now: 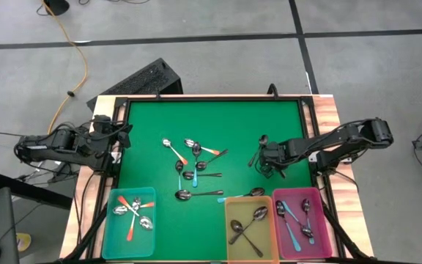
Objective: Sort silverware by color (type)
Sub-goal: Put the black spoon into the orange bin
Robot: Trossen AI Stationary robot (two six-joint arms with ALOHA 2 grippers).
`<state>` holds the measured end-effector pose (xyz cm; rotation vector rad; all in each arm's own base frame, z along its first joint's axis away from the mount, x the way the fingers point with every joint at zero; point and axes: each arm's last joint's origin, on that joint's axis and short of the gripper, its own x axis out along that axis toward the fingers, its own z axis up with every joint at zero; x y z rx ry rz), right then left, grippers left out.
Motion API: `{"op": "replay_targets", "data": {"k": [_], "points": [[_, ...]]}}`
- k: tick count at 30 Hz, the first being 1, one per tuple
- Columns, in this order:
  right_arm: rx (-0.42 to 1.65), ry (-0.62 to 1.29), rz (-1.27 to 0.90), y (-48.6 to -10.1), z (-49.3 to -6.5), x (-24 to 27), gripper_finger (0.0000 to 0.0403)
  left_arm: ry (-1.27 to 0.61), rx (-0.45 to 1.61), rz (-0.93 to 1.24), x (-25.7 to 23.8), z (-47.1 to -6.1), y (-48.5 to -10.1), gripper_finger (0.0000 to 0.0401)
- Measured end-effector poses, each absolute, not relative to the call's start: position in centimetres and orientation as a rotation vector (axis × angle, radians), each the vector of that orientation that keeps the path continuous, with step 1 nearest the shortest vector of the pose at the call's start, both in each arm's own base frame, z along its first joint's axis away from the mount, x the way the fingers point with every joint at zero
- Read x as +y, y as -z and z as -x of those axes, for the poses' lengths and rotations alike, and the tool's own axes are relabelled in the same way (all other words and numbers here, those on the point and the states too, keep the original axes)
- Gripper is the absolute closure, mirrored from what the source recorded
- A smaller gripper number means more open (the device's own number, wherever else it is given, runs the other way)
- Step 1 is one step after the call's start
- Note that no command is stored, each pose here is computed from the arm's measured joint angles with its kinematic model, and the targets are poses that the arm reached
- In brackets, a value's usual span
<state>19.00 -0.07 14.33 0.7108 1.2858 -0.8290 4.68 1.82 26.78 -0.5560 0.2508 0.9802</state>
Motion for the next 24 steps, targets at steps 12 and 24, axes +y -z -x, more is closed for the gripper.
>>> {"op": "replay_targets", "data": {"k": [12, 24], "points": [[1.185, 0.839, -0.615, -16.1, -20.6, -1.6, 0.0394, -1.007, 0.211, 0.546, 1.9, -4.7, -27.0, 0.0296], [0.876, 0.731, -0.431, -19.4, -24.4, -2.8, 0.0395, -1.003, 0.168, 0.557, 1.9, -5.0, -27.3, 0.0296]]}}
